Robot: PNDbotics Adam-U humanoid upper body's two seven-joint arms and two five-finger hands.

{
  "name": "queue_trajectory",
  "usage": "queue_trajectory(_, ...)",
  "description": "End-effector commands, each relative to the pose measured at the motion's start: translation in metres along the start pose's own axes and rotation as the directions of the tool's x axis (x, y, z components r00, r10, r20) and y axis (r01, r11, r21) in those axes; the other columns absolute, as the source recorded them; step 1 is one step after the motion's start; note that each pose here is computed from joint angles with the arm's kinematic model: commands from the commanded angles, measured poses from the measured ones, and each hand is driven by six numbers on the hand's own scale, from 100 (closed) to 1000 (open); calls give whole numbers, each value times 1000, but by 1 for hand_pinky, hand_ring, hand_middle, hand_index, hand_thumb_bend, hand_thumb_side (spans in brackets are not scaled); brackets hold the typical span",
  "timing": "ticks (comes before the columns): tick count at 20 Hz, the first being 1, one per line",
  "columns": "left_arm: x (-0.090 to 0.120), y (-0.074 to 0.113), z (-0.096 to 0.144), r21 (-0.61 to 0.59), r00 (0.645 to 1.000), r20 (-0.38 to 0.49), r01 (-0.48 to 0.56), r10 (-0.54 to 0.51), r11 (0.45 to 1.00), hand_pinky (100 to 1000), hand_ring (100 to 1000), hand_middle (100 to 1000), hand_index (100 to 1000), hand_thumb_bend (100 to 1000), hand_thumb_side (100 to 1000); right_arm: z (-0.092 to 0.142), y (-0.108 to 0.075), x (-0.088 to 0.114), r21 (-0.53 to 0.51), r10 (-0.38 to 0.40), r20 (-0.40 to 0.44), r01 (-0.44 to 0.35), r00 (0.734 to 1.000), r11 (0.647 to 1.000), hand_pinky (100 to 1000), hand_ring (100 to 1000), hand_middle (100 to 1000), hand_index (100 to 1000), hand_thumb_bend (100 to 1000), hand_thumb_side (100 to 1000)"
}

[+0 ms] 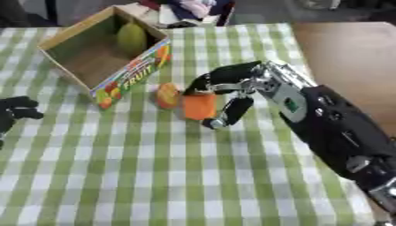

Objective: Pick up objects on the table and place them in the box.

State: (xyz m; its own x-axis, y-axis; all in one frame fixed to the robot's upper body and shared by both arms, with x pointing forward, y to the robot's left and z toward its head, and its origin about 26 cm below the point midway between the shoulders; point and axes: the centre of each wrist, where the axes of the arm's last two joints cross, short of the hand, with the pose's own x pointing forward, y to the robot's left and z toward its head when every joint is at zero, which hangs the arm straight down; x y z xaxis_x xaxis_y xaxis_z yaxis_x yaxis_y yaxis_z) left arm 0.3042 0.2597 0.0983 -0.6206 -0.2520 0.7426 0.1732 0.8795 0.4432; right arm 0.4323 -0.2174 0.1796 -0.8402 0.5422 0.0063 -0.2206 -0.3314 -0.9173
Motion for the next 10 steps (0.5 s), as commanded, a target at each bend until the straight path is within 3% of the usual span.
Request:
queue_trajectory(1, 4, 6, -3, -5, 1000, 20, 16, -16, 1000, 850, 676, 707, 828, 100, 897, 7, -13, -1, -23, 33, -12, -33, 999, 999, 887, 925, 907, 981, 237, 488)
queue_trajectory(10, 4, 6, -3, -4, 1000, 19, 17, -17, 1000, 850, 677, 708, 828, 100, 897, 10, -15, -2, -27, 40, -18, -41, 999, 999, 892, 930, 928, 987, 255, 489)
